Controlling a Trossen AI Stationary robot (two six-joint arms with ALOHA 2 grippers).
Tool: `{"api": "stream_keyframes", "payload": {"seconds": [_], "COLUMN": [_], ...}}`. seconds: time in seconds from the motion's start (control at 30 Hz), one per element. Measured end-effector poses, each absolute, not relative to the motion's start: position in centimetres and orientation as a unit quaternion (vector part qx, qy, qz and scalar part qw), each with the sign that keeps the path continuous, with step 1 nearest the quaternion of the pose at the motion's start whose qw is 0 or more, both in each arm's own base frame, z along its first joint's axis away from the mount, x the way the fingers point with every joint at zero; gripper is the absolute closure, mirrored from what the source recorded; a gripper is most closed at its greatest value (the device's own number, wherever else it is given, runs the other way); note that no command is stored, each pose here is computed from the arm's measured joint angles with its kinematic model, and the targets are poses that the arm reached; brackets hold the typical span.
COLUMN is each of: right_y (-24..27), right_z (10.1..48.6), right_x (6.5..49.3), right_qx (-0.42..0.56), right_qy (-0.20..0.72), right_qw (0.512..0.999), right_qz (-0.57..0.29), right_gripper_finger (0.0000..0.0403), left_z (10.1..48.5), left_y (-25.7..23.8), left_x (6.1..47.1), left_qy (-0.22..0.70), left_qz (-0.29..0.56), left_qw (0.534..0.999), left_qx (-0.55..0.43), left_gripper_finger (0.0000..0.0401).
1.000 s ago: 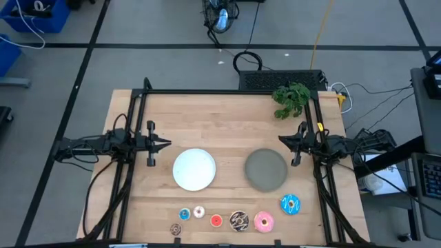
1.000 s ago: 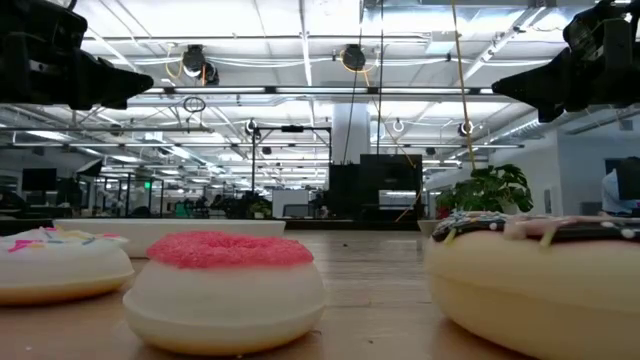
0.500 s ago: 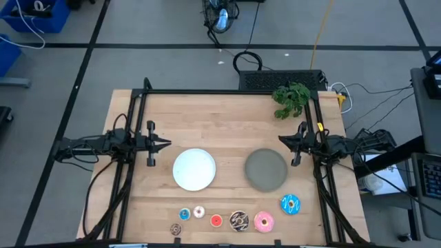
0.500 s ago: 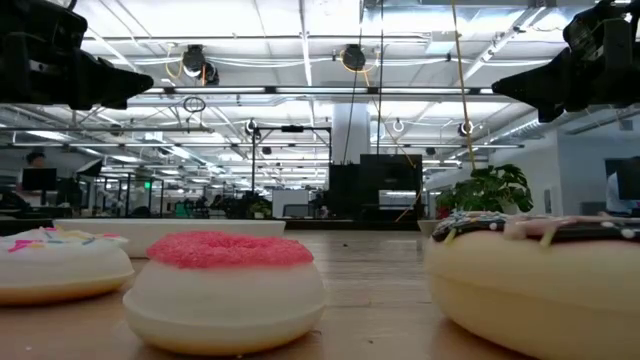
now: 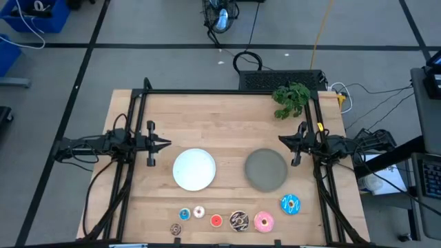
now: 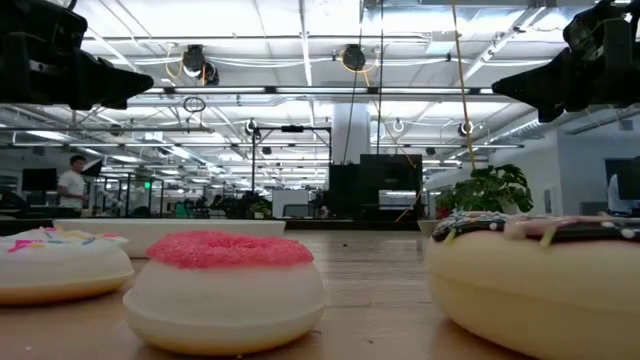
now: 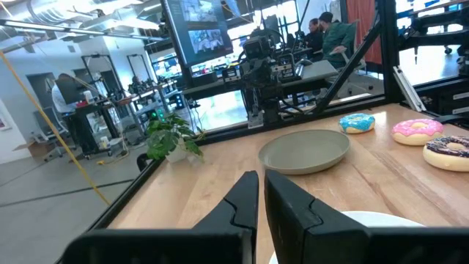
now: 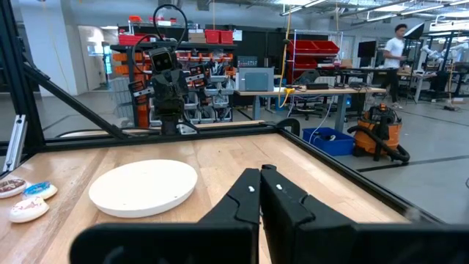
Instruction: Pick & Place donuts
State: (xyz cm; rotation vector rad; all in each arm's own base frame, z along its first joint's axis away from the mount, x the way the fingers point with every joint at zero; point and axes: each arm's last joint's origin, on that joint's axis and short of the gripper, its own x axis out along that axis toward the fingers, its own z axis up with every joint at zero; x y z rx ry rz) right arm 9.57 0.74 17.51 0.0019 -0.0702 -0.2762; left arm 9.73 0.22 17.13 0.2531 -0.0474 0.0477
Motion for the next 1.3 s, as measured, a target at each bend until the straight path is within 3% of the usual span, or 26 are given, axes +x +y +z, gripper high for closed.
{"api": "stream_keyframes", "payload": {"seconds": [0.2, 0.53, 0.77, 0.93, 1.1, 1.3], "right_y": [0.7, 0.7, 0.7, 0.7, 0.7, 0.7], "right_z": [17.5, 17.6, 18.1, 18.1, 18.1, 18.0], "right_x": [9.6, 9.6, 9.5, 9.5, 9.5, 9.5], "right_qx": [0.038, 0.049, 0.030, 0.015, -0.010, -0.016], "right_qy": [-0.040, -0.046, -0.065, -0.063, -0.063, -0.059], "right_qw": [0.989, 0.988, 0.988, 0.988, 0.988, 0.989], "right_qz": [-0.136, -0.136, -0.137, -0.138, -0.139, -0.138], "right_gripper_finger": [0.0403, 0.0403, 0.0403, 0.0403, 0.0403, 0.0403], "left_z": [17.7, 18.6, 20.4, 24.0, 29.1, 33.7], "left_y": [0.2, 0.3, 0.1, -0.2, -2.1, -5.9], "left_x": [9.7, 9.5, 9.2, 9.8, 13.2, 18.1], "left_qy": [-0.052, -0.106, -0.118, -0.018, 0.097, 0.330], "left_qz": [0.026, 0.025, -0.001, 0.021, -0.004, 0.046], "left_qw": [0.993, 0.989, 0.991, 0.998, 0.994, 0.941], "left_qx": [0.104, -0.105, -0.055, -0.053, -0.051, -0.058], "left_gripper_finger": [0.0368, 0.0368, 0.0368, 0.0368, 0.0368, 0.0368]}}
